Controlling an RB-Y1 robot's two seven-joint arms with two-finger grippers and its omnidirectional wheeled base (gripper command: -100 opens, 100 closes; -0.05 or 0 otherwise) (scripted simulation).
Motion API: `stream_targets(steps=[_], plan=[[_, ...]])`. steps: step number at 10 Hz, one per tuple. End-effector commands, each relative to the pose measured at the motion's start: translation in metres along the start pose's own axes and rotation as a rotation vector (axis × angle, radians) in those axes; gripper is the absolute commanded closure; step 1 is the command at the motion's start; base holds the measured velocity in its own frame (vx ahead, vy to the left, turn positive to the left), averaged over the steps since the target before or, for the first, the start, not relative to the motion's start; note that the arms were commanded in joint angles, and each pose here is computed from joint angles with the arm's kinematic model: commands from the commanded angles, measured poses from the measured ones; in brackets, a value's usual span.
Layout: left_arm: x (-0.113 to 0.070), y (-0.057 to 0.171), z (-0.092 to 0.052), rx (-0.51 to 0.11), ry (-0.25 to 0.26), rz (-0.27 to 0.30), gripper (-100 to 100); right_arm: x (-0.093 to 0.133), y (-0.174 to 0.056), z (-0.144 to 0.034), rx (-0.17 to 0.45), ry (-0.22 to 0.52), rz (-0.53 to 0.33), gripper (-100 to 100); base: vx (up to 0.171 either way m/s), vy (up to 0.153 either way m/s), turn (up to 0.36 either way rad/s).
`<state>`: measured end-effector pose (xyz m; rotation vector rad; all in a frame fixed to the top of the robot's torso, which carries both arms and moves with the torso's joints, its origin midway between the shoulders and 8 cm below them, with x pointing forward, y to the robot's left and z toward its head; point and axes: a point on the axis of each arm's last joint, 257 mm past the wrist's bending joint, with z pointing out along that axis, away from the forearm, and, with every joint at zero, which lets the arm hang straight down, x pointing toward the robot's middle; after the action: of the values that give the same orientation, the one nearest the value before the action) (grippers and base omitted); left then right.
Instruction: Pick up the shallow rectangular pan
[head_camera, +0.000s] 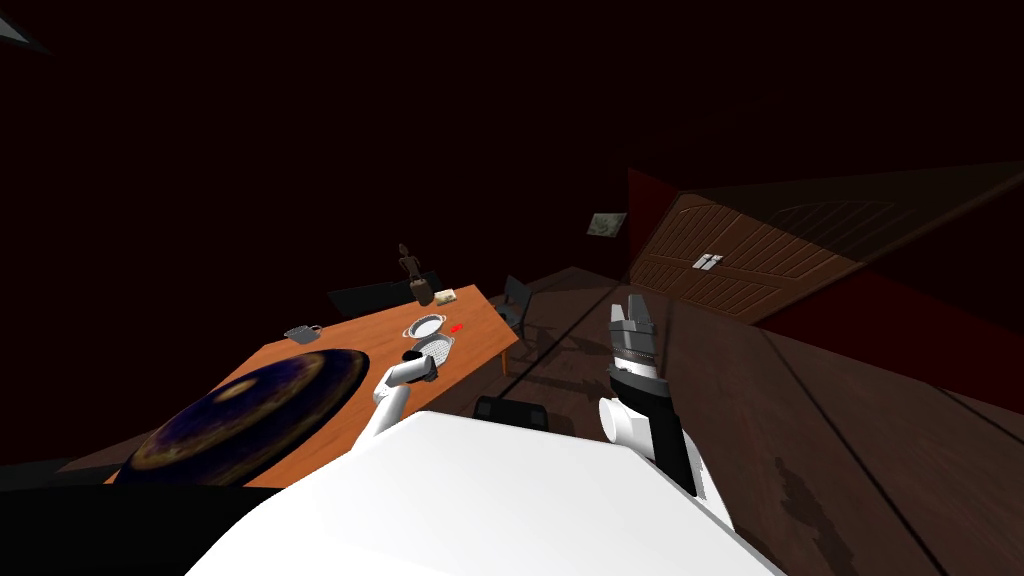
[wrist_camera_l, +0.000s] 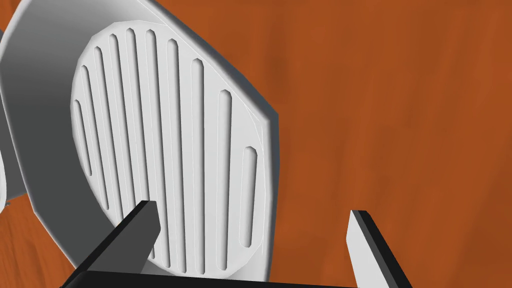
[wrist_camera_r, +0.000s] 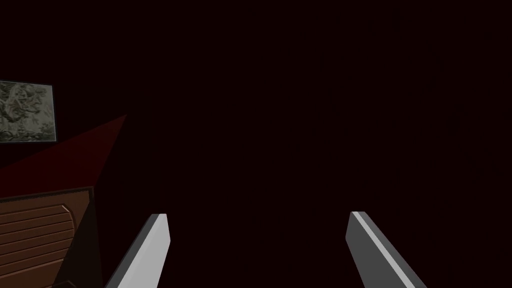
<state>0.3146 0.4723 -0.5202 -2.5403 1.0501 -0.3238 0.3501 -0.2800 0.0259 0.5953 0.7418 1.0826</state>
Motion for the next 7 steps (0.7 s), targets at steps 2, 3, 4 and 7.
stream_targets(steps=[2,3,4,7], plan=[[0.0000,0.0000,0.0003,0.002,0.001,0.001,100,0.0000,0.0000,0.0000,0.000,0.000,0.000,0,0.010,0.004,0.002],[0.0000,-0.0001,0.0003,0.002,0.001,0.001,100,0.0000,0.0000,0.0000,0.000,0.000,0.000,0,0.000,0.000,0.000],[-0.0002,0.0016,0.0006,-0.002,0.000,0.001,100,0.0000,0.0000,0.0000,0.000,0.000,0.000,0,0.000,0.000,0.000],[-0.0003,0.0019,0.0007,-0.003,-0.001,0.003,0,0.0000,0.0000,0.0000,0.000,0.000,0.000,0,0.000,0.000,0.000]])
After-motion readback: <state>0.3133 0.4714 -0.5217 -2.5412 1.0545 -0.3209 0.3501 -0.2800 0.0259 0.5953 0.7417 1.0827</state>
